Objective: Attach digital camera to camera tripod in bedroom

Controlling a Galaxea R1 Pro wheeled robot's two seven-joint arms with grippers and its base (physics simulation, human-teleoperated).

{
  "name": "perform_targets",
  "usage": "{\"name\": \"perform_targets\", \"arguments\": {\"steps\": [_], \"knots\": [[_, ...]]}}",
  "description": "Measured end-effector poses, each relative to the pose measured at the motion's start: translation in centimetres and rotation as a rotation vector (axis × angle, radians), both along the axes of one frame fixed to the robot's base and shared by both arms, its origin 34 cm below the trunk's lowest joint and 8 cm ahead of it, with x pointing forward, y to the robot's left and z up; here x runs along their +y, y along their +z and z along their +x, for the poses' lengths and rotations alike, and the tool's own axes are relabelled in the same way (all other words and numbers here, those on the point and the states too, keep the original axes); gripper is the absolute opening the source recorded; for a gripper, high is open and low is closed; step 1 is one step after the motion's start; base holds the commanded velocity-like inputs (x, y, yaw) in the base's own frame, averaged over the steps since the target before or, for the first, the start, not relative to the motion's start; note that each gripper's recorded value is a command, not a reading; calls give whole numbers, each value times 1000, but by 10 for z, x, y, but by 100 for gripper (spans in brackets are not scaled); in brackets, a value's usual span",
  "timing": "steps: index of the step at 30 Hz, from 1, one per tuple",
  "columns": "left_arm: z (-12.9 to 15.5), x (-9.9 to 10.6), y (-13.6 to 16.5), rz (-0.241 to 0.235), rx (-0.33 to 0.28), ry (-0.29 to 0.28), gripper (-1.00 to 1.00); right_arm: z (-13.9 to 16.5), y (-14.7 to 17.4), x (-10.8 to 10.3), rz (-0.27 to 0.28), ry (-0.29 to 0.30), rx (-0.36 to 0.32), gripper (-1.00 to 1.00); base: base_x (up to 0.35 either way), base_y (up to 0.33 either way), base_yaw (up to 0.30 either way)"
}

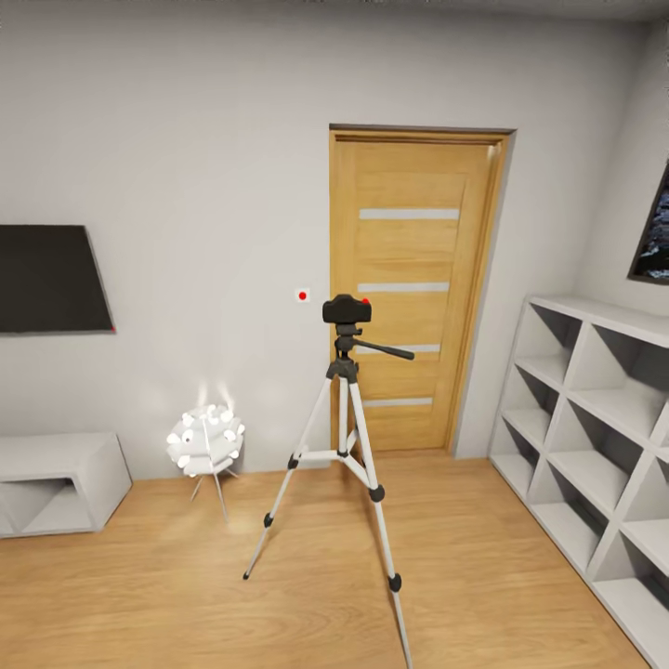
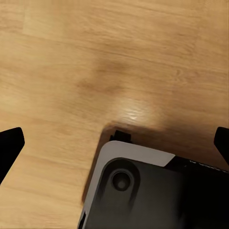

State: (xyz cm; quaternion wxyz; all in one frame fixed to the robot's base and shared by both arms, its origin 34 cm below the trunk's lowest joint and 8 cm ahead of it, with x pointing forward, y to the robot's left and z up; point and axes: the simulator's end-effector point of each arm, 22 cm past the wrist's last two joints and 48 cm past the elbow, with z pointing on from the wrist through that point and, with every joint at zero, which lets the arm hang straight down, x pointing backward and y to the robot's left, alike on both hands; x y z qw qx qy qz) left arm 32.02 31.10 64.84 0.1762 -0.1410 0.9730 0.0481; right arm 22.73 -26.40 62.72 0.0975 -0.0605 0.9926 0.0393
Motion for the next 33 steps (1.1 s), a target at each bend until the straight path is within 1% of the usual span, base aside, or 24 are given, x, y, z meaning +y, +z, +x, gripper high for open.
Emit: {"name": "perform_targets", "arguments": {"steps": [12,33], "knots": [[6,0,3,0,-16,0,100,6,2,-1,0,-8,-17,100,0,0,0],[9,0,5,0,-25,0,100,10,3,-2,1,-13,-27,100,0,0,0]]}}
